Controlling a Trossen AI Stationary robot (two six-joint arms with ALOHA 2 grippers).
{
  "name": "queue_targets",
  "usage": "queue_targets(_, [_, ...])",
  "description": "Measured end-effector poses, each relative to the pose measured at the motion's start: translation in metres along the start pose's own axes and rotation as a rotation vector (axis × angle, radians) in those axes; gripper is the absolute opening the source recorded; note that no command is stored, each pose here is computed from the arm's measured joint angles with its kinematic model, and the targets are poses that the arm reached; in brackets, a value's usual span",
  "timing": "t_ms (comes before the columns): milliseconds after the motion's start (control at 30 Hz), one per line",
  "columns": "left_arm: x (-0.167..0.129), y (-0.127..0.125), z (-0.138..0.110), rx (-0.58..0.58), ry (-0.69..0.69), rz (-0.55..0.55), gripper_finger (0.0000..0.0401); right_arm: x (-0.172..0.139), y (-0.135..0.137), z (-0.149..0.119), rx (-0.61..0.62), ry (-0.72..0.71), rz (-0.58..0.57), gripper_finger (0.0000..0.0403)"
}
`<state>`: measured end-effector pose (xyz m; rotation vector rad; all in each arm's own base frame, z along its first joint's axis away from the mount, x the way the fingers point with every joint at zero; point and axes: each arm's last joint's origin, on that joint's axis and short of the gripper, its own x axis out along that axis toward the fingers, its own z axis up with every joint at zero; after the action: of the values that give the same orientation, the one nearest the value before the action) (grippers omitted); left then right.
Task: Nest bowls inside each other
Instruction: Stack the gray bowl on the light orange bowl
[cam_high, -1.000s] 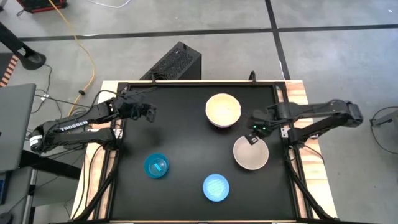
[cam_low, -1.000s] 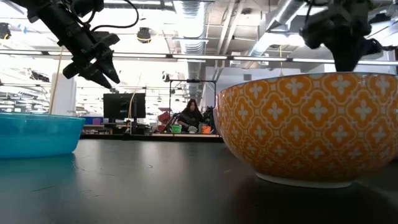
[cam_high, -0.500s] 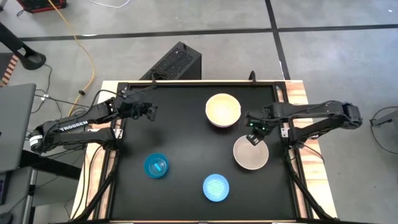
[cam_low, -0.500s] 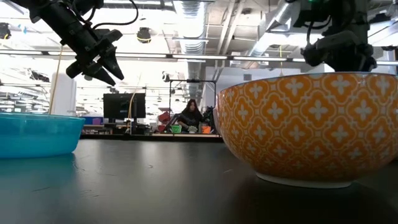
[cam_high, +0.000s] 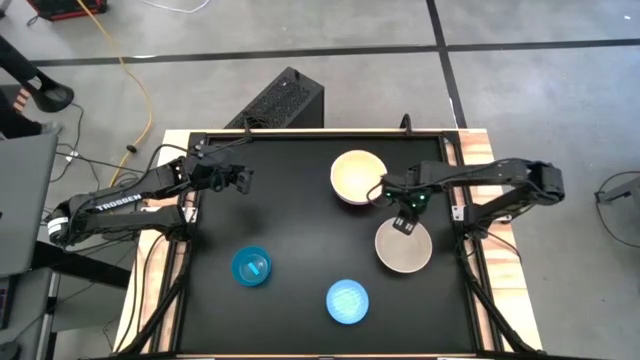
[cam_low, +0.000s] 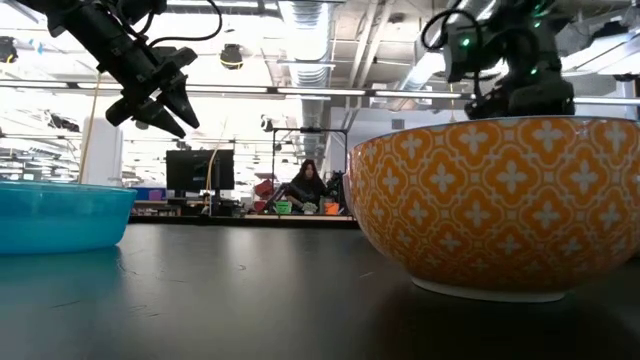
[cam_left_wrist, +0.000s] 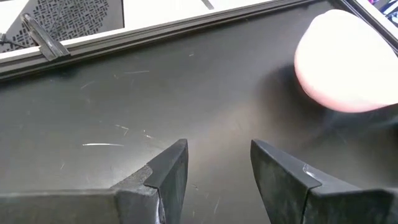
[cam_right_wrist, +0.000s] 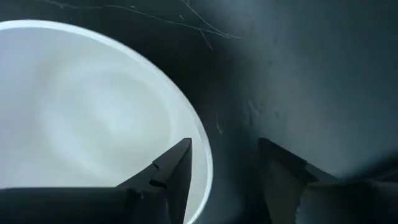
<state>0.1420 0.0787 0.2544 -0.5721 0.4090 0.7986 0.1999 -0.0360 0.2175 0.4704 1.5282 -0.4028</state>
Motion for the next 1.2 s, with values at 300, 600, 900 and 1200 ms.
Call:
queue_targets(300, [0.000, 0.000, 0.000, 0.001, 0.003, 0.002, 0.0164, 0.018, 0.002, 0.017, -0.087, 0.035, 0.029, 0.0162])
queue_targets(600, [0.000, 0.000, -0.001, 0.002, 0.006, 0.004, 0.0164, 0.022, 0.004, 0.022, -0.101, 0.023, 0.039, 0.0049])
queue_targets(900, [0.000, 0.000, -0.001, 0.002, 0.006, 0.005, 0.0164, -0.027, 0.010, 0.019, -0.036, -0.065, 0.220, 0.0006])
queue_targets(1200, [0.000, 0.001, 0.000, 0.019, 0.001, 0.012, 0.0164, -0.105, 0.012, 0.043, 0.001, -0.330, 0.288, 0.0003])
